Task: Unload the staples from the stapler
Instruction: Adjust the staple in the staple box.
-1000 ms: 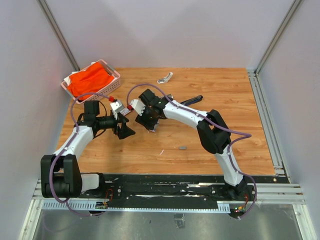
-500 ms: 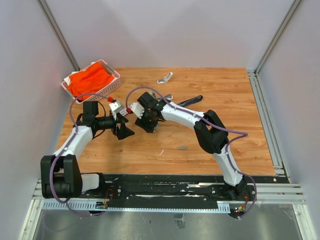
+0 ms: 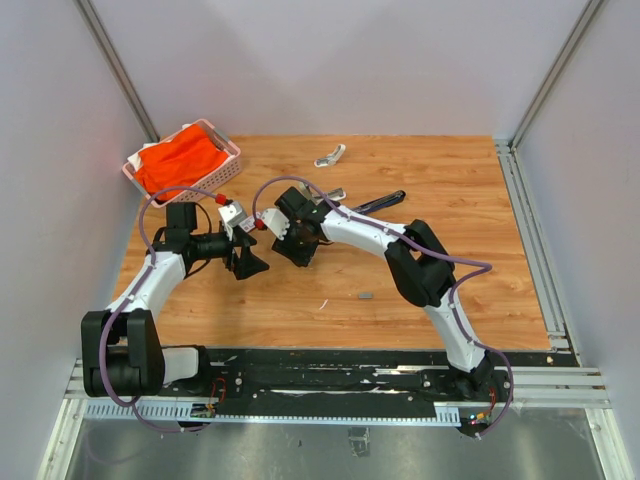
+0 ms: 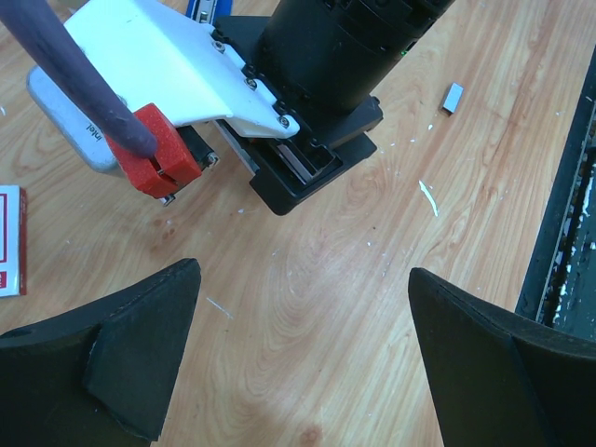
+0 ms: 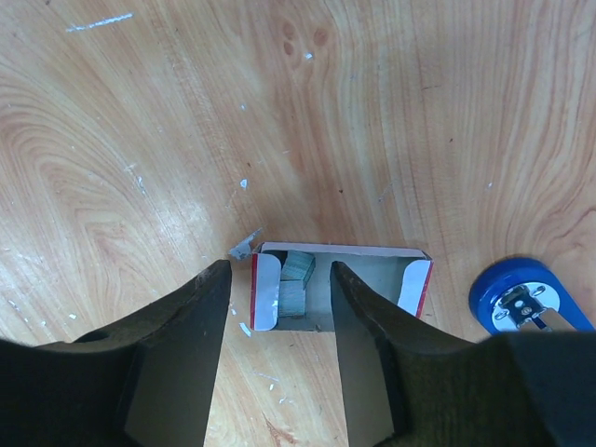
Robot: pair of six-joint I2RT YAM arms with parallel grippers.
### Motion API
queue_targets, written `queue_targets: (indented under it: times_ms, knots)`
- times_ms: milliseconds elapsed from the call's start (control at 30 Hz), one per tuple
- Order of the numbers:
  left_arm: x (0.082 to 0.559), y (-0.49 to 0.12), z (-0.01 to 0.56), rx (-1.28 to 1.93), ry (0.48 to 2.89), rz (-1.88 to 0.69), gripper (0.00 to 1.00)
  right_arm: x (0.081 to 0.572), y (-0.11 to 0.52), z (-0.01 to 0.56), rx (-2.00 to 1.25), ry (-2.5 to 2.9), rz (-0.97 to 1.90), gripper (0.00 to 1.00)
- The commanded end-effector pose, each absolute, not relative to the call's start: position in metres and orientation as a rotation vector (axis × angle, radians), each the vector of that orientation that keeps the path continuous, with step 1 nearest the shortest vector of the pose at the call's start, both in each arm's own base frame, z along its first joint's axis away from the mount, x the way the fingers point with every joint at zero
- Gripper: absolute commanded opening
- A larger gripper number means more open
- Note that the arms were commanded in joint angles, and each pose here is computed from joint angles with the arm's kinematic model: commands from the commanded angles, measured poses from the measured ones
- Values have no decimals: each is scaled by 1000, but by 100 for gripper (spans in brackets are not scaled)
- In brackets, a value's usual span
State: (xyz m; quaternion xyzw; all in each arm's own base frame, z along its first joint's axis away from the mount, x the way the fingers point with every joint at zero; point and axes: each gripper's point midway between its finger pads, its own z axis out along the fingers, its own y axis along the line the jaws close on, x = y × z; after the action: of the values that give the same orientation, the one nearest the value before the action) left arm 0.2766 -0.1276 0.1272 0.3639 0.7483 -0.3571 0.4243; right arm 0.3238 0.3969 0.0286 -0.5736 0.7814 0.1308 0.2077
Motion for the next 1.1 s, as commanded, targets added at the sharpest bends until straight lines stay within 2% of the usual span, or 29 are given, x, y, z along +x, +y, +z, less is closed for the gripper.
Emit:
queue_targets:
  times_ms: [0, 333, 533, 1067]
  knots:
    - [276, -128, 137, 927, 1831, -894, 98, 310, 396, 16, -1627, 2217, 359, 47]
    - [276, -128, 137, 927, 1831, -896, 98, 307, 397, 16, -1636, 2213, 368, 40]
    - [276, -128, 137, 929, 1829, -894, 98, 306, 399, 19, -1639, 2204, 380, 30]
    - [276, -128, 137, 930, 1830, -893, 98, 305, 400, 21, -1645, 2194, 378, 27]
